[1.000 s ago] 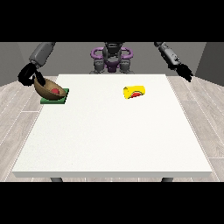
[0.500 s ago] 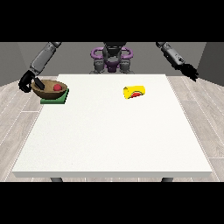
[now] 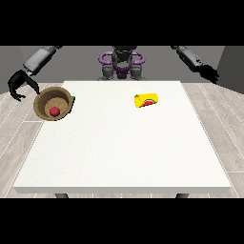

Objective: Pick the cup and pour the ball into the bowl, then pick the bowl and place it on the pad

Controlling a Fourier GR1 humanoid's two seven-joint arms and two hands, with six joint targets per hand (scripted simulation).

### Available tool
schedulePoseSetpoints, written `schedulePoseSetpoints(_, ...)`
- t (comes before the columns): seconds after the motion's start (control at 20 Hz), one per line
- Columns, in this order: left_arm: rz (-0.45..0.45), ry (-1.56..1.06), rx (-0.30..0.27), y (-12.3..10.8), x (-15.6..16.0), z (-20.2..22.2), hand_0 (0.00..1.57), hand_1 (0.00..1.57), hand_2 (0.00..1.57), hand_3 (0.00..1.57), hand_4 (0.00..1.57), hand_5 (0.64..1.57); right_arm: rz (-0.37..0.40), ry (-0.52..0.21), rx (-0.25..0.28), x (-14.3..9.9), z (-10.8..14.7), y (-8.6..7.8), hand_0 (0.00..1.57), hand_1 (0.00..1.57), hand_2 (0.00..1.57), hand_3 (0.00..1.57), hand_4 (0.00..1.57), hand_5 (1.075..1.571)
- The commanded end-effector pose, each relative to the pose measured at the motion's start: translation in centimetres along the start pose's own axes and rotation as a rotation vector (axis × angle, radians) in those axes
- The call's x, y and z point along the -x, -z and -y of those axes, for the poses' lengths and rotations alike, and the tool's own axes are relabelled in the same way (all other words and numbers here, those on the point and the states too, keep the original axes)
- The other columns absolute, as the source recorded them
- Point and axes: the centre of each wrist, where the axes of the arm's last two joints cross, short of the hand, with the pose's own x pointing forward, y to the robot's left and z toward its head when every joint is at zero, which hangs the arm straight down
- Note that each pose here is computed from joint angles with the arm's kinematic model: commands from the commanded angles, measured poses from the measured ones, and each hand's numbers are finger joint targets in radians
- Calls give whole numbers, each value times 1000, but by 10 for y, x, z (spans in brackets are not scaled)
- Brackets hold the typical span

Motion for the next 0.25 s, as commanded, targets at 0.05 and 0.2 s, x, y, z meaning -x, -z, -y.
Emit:
schedulePoseSetpoints(0.05,-26,-8,3,-3,-8,1,0,0,0,0,883,1213,-3,74,-14,-3,-1,2,0,0,442,0,0,1295)
schedulePoseSetpoints(0.2,-137,-8,24,-28,22,11,0,0,0,0,883,1213,88,163,-217,-6,-64,0,0,0,102,369,501,1371)
